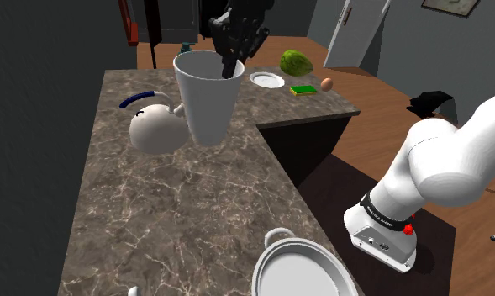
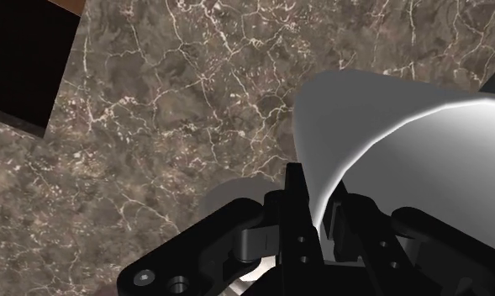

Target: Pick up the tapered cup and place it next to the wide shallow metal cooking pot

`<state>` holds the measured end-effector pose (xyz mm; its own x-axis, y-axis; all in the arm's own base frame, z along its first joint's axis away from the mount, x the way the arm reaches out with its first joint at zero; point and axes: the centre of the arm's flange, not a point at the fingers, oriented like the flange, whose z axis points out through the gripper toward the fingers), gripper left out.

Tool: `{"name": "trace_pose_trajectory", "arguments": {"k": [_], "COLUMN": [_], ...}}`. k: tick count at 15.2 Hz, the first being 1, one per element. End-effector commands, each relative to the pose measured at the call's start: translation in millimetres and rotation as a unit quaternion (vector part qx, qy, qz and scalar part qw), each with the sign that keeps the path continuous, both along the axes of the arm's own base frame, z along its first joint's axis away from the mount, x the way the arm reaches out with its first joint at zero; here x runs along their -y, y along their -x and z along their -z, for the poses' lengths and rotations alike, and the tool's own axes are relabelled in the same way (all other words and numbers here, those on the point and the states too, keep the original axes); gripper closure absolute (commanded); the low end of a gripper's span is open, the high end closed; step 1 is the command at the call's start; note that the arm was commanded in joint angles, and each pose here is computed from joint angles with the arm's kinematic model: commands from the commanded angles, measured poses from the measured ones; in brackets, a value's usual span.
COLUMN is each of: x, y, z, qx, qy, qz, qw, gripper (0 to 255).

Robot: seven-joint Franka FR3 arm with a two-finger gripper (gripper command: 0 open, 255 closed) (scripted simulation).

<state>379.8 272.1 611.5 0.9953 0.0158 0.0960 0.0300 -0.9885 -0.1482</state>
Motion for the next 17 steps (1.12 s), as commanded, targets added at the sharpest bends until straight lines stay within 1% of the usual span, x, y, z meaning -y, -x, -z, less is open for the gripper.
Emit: {"name": "trace_pose_trajectory", "arguments": {"k": [1, 6, 7, 17], "x": [-26.6, -91.5, -109.9, -109.9], "y": [5.1, 17.0, 20.4, 20.4], "z": [0.4, 0.2, 0.2, 53.0], "qx": [0.000, 0.000, 0.000, 0.000], "qy": [-0.001, -0.001, -0.001, -0.001], "qz": [0.001, 0.001, 0.001, 0.001], "qw": [1.0000, 1.0000, 1.0000, 1.0000], "gripper": [255, 255, 255, 255]}}
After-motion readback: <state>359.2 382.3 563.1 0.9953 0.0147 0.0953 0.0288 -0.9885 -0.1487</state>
